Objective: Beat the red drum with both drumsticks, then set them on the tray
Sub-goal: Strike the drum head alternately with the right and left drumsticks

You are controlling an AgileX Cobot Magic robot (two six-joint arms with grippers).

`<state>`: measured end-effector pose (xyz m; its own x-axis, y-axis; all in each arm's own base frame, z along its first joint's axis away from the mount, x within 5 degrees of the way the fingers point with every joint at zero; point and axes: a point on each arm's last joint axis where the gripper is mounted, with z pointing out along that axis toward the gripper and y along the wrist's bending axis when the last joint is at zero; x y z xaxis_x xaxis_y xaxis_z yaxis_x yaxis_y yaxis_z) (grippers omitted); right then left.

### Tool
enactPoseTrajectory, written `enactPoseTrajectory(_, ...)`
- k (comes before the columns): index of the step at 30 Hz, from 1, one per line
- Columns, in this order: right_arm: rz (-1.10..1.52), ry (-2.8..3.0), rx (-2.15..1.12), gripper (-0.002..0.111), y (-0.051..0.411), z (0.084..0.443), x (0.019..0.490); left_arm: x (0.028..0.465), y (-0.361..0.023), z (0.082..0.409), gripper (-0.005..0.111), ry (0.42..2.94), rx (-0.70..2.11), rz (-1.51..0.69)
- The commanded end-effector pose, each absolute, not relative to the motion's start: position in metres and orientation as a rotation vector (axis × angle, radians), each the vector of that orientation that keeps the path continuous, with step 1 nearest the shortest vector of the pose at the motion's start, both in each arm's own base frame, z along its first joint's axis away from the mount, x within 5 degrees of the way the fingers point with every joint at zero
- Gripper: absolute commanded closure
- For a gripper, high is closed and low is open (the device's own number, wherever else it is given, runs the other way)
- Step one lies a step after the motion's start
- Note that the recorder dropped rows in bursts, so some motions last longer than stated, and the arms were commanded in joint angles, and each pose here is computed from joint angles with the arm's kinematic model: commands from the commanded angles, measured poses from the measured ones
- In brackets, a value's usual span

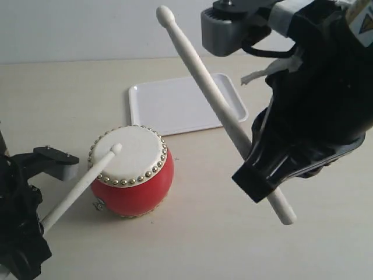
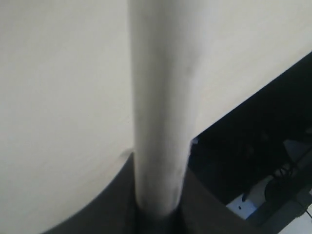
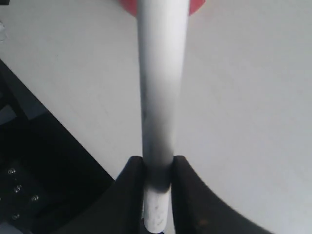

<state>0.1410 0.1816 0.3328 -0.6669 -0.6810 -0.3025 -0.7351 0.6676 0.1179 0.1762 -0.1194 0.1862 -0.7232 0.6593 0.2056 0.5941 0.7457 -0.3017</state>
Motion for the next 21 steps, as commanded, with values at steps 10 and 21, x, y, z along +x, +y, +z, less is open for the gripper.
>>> enactPoseTrajectory(10, 0.041, 3.07, -1.474, 0.108, 0.242, 0.18, 0.188, 0.11, -0.081, 0.288, 0.107, -3.169, -1.094, 0.447)
enactPoseTrajectory(21, 0.249, 2.78, -1.297, 0.108, 0.236, 0.281, 0.184, 0.109, -0.076, 0.29, 0.107, -3.192, -1.134, 0.378)
